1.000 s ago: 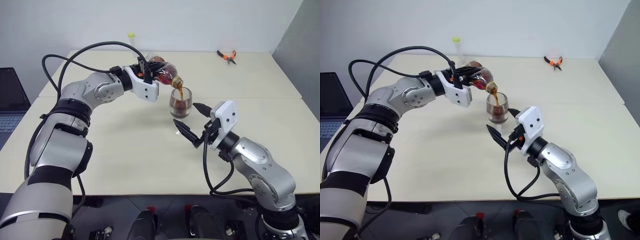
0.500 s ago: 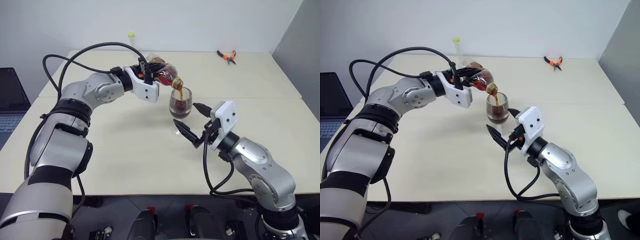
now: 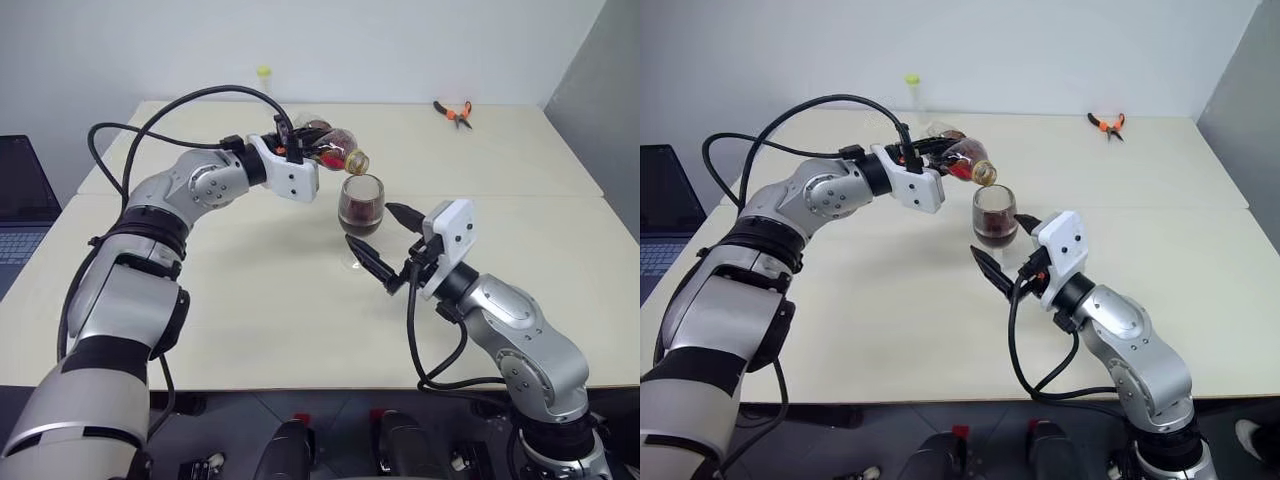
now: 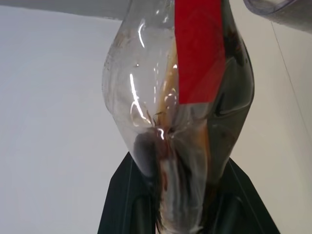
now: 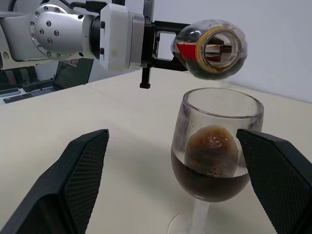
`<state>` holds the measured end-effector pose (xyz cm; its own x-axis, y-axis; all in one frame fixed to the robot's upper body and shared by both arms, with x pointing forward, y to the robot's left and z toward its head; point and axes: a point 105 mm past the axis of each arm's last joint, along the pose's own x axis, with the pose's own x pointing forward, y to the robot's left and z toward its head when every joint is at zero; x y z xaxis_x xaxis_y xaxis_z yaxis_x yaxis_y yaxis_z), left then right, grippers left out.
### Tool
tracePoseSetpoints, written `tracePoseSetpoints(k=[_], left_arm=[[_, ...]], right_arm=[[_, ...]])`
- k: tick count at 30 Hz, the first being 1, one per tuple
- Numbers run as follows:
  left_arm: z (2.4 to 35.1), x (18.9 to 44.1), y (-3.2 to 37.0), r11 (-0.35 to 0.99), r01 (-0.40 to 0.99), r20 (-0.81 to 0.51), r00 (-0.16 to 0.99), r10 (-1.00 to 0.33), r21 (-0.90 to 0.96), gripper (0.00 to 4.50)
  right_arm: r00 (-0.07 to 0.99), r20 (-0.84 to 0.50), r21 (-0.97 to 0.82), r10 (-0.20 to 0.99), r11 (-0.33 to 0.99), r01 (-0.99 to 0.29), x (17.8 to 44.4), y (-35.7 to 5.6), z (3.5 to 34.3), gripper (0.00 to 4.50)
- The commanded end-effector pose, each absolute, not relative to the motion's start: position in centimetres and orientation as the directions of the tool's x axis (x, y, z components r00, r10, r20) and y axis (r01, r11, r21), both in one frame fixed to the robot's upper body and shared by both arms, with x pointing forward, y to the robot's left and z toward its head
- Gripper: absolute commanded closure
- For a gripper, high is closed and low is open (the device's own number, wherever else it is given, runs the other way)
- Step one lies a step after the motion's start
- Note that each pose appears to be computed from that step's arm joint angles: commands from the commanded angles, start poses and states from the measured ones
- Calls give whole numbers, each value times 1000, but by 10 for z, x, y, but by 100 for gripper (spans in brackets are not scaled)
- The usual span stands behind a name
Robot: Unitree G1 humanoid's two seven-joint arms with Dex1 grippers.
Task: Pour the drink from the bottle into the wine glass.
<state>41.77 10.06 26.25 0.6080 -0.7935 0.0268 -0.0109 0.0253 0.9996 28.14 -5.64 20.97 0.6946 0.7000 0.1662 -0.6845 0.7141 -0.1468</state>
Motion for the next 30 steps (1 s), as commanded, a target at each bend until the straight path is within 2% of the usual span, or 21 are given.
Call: tracePoseSetpoints(k=[1,10,14,16,21,27,30], left_arm=[[290,410,96,130,-54,138,569,-810,990,381],[294,417,108,475,194,269,619,-738,858,381],[272,421,132,707,317,331,714,-616,632,381],[263,419,140,776,346,338,752,-566,528,381],[223,412,182,939,227,322,896,-305,257,382],[180,405,215,994,66,234,968,-86,92,382],[170,404,223,999,34,218,975,-37,14,382]], right_arm=[[666,237,-183,708,706,-685,275,-56,227,0],[614,223,-230,757,653,-721,264,-53,224,0],[551,175,-247,816,578,-778,254,-48,220,0],[533,156,-254,832,555,-792,252,-48,219,0],[501,126,-277,856,516,-811,250,-47,221,0],[473,114,-275,874,485,-830,252,-42,226,0],[461,107,-276,881,472,-837,254,-39,225,0]])
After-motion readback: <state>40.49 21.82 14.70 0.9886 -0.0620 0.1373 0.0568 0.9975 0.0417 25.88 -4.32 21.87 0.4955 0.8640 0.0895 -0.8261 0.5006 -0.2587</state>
